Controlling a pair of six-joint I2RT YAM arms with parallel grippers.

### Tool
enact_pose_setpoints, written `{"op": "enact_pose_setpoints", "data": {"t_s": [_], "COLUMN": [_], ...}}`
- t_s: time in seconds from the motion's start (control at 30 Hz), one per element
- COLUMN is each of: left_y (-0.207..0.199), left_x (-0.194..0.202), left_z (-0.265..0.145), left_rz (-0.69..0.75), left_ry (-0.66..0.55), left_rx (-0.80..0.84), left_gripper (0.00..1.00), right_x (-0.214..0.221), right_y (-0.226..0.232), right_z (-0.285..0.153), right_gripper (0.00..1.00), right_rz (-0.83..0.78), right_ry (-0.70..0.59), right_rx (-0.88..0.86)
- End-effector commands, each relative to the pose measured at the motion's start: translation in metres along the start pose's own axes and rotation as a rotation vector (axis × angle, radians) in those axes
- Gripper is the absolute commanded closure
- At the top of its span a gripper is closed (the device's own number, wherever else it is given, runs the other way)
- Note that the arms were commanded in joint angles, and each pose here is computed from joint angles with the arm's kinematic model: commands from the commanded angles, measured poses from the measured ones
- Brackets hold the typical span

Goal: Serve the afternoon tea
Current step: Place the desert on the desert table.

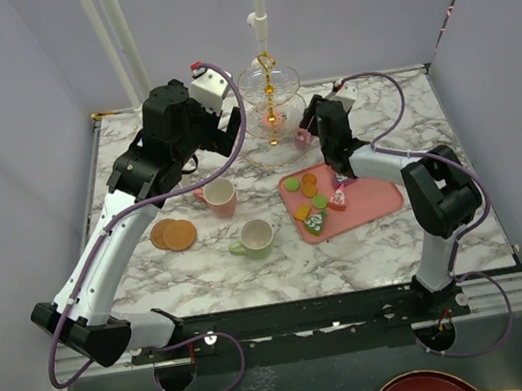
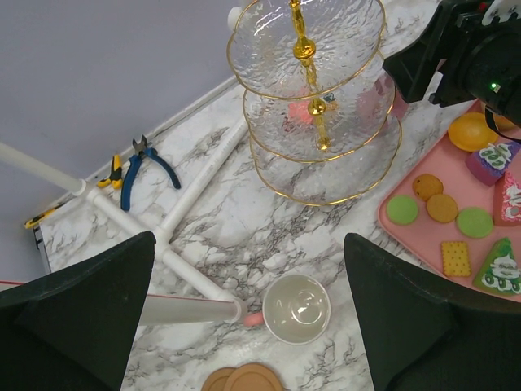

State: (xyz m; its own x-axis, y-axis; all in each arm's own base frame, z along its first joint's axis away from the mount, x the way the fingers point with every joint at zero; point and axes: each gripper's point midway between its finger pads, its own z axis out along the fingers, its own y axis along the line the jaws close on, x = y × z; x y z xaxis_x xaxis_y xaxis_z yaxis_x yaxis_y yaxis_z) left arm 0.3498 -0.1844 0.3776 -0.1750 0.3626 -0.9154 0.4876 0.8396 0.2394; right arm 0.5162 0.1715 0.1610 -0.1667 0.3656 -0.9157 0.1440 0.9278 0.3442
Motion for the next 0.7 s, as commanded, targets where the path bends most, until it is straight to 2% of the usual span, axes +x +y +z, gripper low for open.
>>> {"op": "enact_pose_setpoints", "data": {"t_s": [0.0,0.23,0.67], "left_y": [0.000,0.001,-0.001], "left_x": [-0.004,-0.006,-0.007], "left_z": [-0.009,-0.010,-0.011], "left_rz": [-0.002,0.005,0.000], "left_ry": [-0.024,-0.030,-0.036], "left_rx": [0.014,0.011,0.019], "left_gripper": [0.01,0.01,0.01], "right_x": [-0.007,-0.014,-0.055], "right_y": [0.006,0.003,0.001], "right_z": [0.001,-0.007,-0.046], "right_gripper": [0.38,0.39,0.37], "right_rz": [-0.005,0.001,0.021], "right_ry": [-0.005,-0.015,-0.082], "right_rx": [-0.014,-0.010,-0.062]}}
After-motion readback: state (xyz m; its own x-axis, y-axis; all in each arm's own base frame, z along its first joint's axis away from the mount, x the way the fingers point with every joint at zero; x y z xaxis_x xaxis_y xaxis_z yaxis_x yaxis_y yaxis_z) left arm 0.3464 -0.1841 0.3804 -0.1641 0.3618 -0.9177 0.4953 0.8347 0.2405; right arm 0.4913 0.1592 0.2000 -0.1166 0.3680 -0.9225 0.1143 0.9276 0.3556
